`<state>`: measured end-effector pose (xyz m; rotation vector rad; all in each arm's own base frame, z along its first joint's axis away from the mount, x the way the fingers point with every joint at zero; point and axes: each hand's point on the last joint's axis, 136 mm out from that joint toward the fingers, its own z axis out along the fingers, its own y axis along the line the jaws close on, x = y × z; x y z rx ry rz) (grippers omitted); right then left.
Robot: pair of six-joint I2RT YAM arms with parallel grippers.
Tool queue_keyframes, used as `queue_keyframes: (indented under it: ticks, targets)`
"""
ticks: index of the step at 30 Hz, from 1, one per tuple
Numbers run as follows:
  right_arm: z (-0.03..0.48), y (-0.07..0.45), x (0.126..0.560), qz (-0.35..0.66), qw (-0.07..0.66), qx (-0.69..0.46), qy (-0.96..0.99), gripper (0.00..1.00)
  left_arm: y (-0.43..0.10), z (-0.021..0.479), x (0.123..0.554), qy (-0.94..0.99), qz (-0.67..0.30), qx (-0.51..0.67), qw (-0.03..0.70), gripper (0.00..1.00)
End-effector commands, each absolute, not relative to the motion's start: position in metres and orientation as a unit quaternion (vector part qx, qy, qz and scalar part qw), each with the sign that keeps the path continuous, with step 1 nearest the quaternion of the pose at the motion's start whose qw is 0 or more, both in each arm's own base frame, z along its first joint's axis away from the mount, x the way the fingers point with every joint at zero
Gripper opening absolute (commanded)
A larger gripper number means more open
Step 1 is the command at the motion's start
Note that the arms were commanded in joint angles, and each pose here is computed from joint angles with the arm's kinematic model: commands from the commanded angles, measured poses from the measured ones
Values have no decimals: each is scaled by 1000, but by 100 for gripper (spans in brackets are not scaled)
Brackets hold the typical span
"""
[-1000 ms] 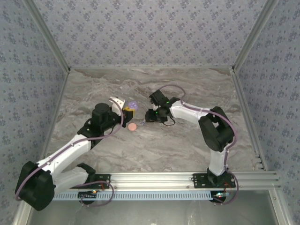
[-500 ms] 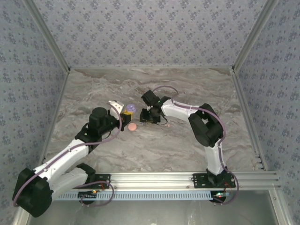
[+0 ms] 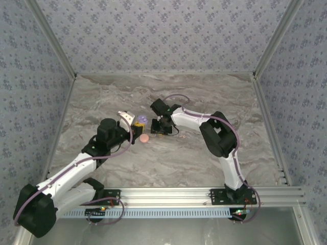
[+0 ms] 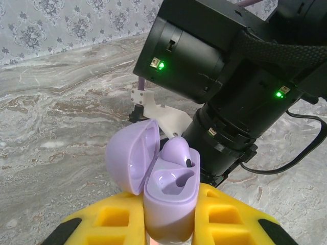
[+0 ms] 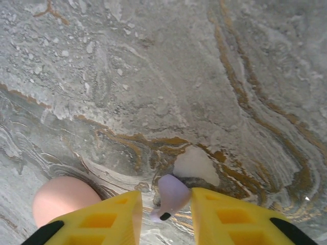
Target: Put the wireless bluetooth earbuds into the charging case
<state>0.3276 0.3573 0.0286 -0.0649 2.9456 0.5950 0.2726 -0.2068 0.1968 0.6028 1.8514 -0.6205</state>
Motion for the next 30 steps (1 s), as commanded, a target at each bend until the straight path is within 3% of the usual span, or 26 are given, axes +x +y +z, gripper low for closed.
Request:
queue_keyframes:
  ticks: [1, 13, 30]
  targets:
    - [16, 355, 320, 169, 48, -18, 984, 27, -206, 214, 276, 752, -259, 253, 551, 15]
    - [11, 331, 322, 117, 54, -28, 991, 13, -206, 213, 275, 752, -260, 253, 550, 15]
    - [12, 232, 335, 58, 27, -100, 993, 13, -208, 216, 275, 748, -267, 255, 552, 15]
